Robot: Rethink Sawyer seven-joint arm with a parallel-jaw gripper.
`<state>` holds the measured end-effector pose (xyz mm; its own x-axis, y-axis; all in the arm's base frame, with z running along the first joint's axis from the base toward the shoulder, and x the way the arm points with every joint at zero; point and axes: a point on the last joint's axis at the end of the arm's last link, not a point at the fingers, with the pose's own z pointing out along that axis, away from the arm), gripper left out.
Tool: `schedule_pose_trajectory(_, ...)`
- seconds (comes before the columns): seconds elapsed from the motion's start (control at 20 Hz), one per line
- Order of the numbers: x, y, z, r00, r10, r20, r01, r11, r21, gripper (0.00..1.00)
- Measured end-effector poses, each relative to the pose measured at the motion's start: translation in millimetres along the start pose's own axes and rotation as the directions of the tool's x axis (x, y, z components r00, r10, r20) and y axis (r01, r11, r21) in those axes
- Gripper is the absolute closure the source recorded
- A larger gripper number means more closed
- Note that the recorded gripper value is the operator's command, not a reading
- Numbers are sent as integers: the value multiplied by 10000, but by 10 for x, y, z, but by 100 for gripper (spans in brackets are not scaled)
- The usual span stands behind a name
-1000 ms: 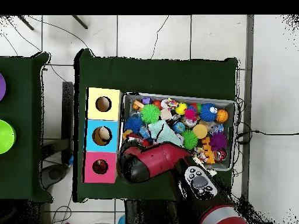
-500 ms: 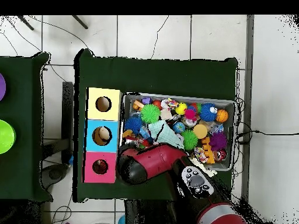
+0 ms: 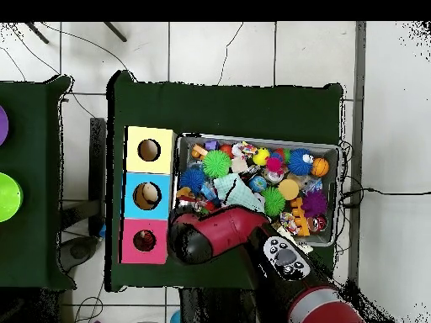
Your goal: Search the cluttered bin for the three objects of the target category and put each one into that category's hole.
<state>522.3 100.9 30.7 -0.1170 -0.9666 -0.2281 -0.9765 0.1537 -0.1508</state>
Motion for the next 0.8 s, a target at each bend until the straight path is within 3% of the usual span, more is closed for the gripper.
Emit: schedule_pose_trajectory(0.8,-78,133,148,9996,20,282,-16,9998,-175,0)
